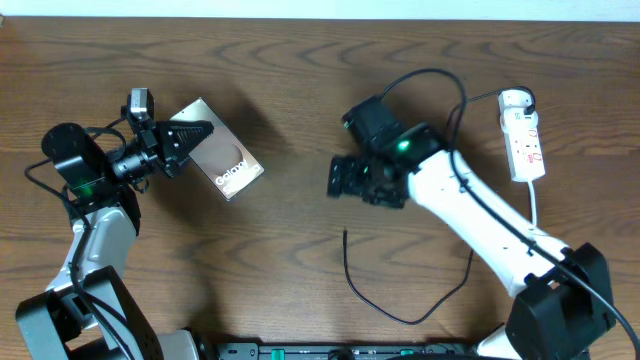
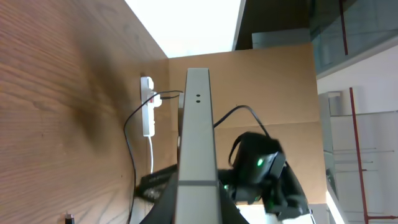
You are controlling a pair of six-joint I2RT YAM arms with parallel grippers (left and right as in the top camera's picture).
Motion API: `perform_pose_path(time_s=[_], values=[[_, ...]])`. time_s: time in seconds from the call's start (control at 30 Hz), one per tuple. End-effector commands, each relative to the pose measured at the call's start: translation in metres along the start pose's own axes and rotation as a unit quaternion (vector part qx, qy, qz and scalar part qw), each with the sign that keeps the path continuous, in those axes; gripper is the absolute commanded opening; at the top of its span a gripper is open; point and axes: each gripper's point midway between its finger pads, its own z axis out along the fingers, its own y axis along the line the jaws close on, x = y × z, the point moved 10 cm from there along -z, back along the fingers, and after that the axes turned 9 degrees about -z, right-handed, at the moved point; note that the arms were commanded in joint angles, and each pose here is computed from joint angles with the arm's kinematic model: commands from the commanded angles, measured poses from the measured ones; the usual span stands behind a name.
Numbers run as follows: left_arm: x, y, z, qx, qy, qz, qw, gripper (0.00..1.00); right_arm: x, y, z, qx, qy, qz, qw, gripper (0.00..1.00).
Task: Plug charger to phone and switch on socket
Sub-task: 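Move the right gripper down over the black cable's USB-C plug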
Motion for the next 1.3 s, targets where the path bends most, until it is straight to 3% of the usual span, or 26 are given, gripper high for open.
perform_pose_path(time_s=[0.0,0.23,0.37,1.1,1.27], values=[[-0.002,-0.015,-0.001,0.003,0.013,0.024,1.000,0.07,0.016,0.001,0.013,0.041,0.002,0.002,0.999,0.89],[-0.002,-0.015,-0.001,0.003,0.013,0.023,1.000,0.07,0.039,-0.001,0.035,0.062,0.028,0.010,0.998,0.84],[-0.002,-0.015,-0.001,0.003,0.013,0.023,1.000,0.07,0.052,-0.012,0.049,0.079,0.047,0.025,0.995,0.73],[-0.002,-0.015,-0.001,0.003,0.013,0.030,0.999,0.07,0.071,-0.008,0.085,0.051,0.056,0.009,0.997,0.70],[-0.002,-0.015,-0.001,0.003,0.013,0.030,0.999,0.07,0.075,-0.004,0.093,0.051,0.068,0.010,0.996,0.65]])
